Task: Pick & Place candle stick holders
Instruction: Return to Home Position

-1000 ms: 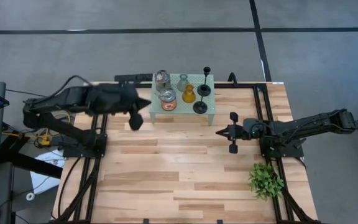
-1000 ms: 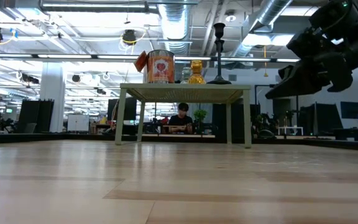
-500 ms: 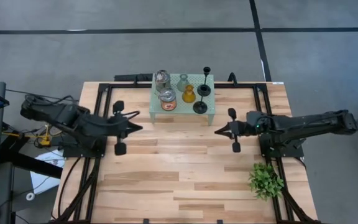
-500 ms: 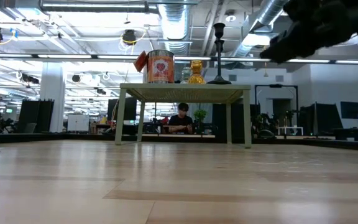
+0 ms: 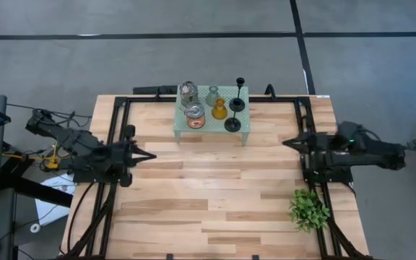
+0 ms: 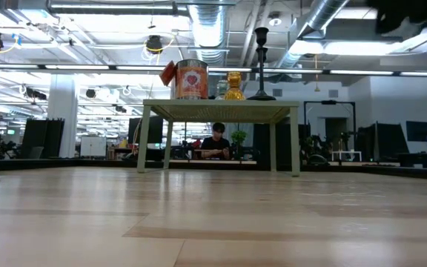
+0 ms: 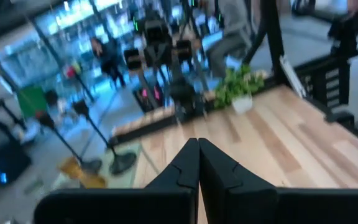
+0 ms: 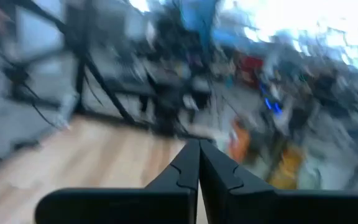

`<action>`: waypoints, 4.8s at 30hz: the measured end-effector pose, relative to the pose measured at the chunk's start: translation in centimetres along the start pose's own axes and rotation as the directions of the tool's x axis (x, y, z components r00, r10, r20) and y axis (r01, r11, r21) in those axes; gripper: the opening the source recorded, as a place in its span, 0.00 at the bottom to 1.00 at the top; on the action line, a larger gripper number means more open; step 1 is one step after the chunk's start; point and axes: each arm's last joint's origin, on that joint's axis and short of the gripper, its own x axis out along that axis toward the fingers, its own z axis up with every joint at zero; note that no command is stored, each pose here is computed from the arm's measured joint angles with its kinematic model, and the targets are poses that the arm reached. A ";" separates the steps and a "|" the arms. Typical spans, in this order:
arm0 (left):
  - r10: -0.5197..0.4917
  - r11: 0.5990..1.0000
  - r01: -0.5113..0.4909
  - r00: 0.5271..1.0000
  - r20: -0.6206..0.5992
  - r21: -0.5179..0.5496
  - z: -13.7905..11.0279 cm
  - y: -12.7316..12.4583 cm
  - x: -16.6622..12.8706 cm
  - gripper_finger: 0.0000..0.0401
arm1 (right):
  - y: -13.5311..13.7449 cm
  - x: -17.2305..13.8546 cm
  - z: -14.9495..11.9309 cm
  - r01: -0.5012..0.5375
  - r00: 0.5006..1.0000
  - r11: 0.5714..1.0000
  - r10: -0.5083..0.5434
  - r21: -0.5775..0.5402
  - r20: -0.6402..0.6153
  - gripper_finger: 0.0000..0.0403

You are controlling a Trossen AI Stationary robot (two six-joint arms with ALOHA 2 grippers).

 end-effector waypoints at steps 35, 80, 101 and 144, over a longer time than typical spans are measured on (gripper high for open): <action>0.109 0.993 -0.098 0.981 0.162 -0.070 -6.0 1.8 -6.5 0.01 | 0.1 -2.9 1.0 -0.063 0.973 0.998 0.067 -0.027 0.222 0.00; 0.189 0.958 -0.197 0.980 -0.056 -0.209 -18.5 -3.1 0.3 0.01 | 2.7 2.5 -10.2 -0.050 0.997 0.994 0.045 0.093 0.055 0.00; 0.143 0.970 -0.175 0.972 -0.185 -0.168 -19.6 -3.6 1.2 0.03 | 2.6 2.6 -10.3 -0.022 0.999 0.947 0.011 0.322 0.038 0.00; 0.106 0.979 -0.151 0.949 -0.296 -0.134 -20.7 -4.1 1.8 0.03 | 2.6 2.6 -10.4 -0.023 0.999 0.947 0.012 0.322 0.036 0.00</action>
